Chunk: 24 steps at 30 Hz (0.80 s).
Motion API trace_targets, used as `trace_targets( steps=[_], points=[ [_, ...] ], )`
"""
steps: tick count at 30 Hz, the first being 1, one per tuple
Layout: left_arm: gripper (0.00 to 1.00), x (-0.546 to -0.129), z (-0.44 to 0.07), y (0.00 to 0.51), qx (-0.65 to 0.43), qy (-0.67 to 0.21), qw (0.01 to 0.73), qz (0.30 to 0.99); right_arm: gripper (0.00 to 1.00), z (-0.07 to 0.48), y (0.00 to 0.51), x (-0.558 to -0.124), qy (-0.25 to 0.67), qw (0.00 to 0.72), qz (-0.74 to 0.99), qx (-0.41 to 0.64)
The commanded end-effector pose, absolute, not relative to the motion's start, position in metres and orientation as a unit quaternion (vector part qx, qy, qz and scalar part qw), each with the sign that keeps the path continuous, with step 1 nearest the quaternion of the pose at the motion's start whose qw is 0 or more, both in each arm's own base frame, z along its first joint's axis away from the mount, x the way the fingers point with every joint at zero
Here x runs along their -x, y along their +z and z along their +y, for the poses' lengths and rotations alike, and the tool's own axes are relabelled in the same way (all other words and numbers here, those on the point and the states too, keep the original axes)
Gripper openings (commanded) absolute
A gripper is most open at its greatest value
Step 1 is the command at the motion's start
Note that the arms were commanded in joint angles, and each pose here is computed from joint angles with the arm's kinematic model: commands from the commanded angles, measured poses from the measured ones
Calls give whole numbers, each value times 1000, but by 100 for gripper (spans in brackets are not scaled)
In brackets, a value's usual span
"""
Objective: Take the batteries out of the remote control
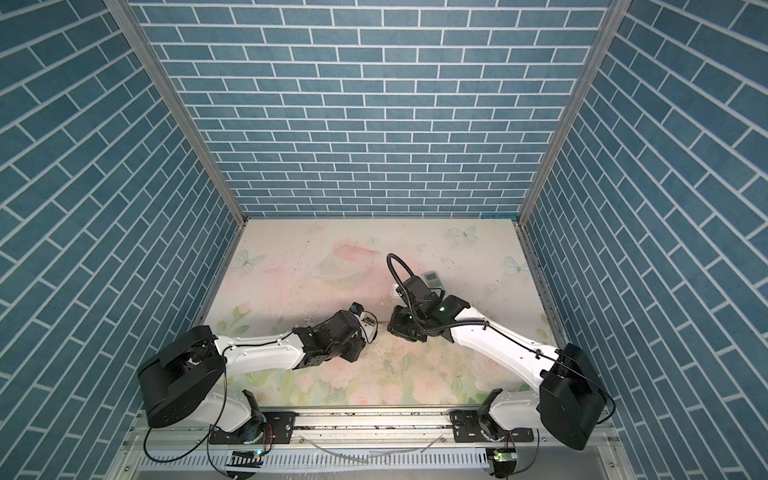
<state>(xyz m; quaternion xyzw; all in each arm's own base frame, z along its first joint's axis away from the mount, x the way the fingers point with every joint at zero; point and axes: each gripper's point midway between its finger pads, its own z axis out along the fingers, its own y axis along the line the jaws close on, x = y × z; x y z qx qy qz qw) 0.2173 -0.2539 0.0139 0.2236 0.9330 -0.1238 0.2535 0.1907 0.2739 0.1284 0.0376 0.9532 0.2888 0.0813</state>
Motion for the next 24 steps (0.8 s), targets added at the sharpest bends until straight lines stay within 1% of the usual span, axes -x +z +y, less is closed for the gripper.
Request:
trace_targets(
  steps=[1,24],
  points=[
    [8,-156,-230,-42,-261,-110,106,953,0,284,150,-202,308,106,945,-29],
    [8,-155,-230,-42,-264,-113,103,952,0,290,135,-202,310,89,946,-25]
  ],
)
